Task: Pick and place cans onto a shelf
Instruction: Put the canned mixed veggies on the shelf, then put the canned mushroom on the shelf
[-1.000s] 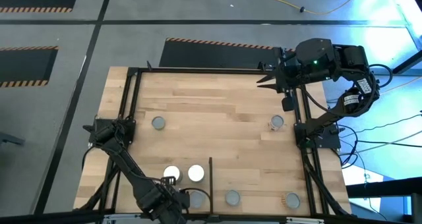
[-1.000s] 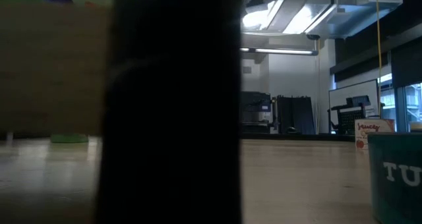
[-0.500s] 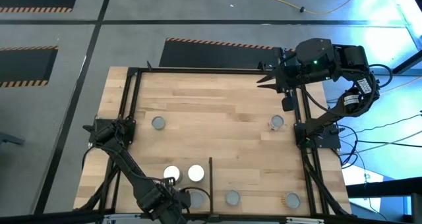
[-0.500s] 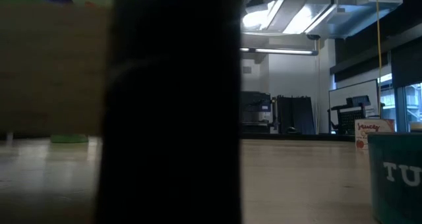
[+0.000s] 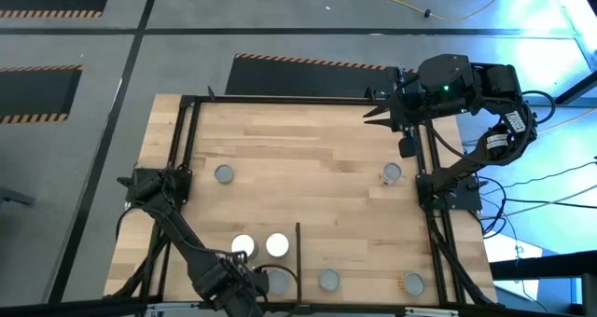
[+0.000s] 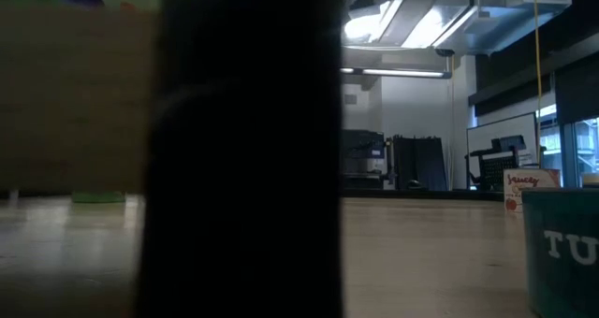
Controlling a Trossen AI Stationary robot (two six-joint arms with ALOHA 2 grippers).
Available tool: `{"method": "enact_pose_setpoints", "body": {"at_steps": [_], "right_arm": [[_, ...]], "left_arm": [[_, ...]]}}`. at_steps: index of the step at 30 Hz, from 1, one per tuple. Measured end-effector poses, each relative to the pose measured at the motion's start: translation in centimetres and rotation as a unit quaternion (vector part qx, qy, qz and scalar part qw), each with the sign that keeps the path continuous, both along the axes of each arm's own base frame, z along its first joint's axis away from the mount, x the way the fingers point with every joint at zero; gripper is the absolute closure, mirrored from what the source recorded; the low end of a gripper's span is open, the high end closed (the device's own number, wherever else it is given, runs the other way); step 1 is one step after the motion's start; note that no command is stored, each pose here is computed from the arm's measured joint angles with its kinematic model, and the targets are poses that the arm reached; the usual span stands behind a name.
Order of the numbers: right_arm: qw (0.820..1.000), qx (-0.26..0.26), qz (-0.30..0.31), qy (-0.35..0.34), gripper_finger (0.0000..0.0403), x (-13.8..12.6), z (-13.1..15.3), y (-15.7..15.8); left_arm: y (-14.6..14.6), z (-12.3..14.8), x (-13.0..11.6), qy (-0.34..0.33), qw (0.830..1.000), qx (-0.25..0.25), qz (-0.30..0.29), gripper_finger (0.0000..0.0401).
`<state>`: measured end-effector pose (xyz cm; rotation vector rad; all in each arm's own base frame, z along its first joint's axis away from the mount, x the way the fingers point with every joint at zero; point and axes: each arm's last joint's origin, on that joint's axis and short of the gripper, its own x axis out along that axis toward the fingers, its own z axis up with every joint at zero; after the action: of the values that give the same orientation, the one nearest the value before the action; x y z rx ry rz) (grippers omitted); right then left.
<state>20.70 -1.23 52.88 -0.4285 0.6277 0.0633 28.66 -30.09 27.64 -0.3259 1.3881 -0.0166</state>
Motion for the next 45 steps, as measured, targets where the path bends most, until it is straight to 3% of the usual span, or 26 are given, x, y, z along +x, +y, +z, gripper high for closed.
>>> {"method": "enact_pose_setpoints", "body": {"at_steps": [11, 18, 24, 31, 38, 41, 45], "right_arm": [[1.0, 0.0, 0.0, 0.0, 0.035, 0.0, 0.0, 0.0], [1.0, -0.001, -0.004, 0.0, 0.035, 0.0, 0.0, 0.0], [1.0, -0.001, -0.004, 0.007, 0.035, -0.1, -0.1, 0.0], [0.997, 0.01, -0.01, 0.078, 0.035, -1.0, -1.2, 0.0], [0.984, 0.114, -0.123, 0.056, 0.035, -1.3, -1.0, -0.1], [0.971, 0.129, -0.199, 0.039, 0.035, -1.4, -1.0, -0.4], [0.956, 0.144, -0.254, 0.033, 0.035, -1.1, -1.4, -0.5]], "left_arm": [[2.6, 5.4, -1.0, -0.031, 0.999, 0.005, 0.023, 0.0357], [6.9, 11.2, -2.6, -0.051, 0.994, 0.052, 0.083, 0.0358], [11.4, 16.9, -3.6, -0.185, 0.969, 0.04, 0.156, 0.0357], [16.0, 20.6, -5.6, -0.275, 0.939, 0.075, 0.19, 0.0359], [19.3, 22.4, -7.0, -0.322, 0.916, 0.125, 0.203, 0.036], [20.2, 23.0, -7.6, -0.337, 0.908, 0.145, 0.205, 0.036], [20.8, 23.2, -7.9, -0.345, 0.902, 0.169, 0.199, 0.036]]}}
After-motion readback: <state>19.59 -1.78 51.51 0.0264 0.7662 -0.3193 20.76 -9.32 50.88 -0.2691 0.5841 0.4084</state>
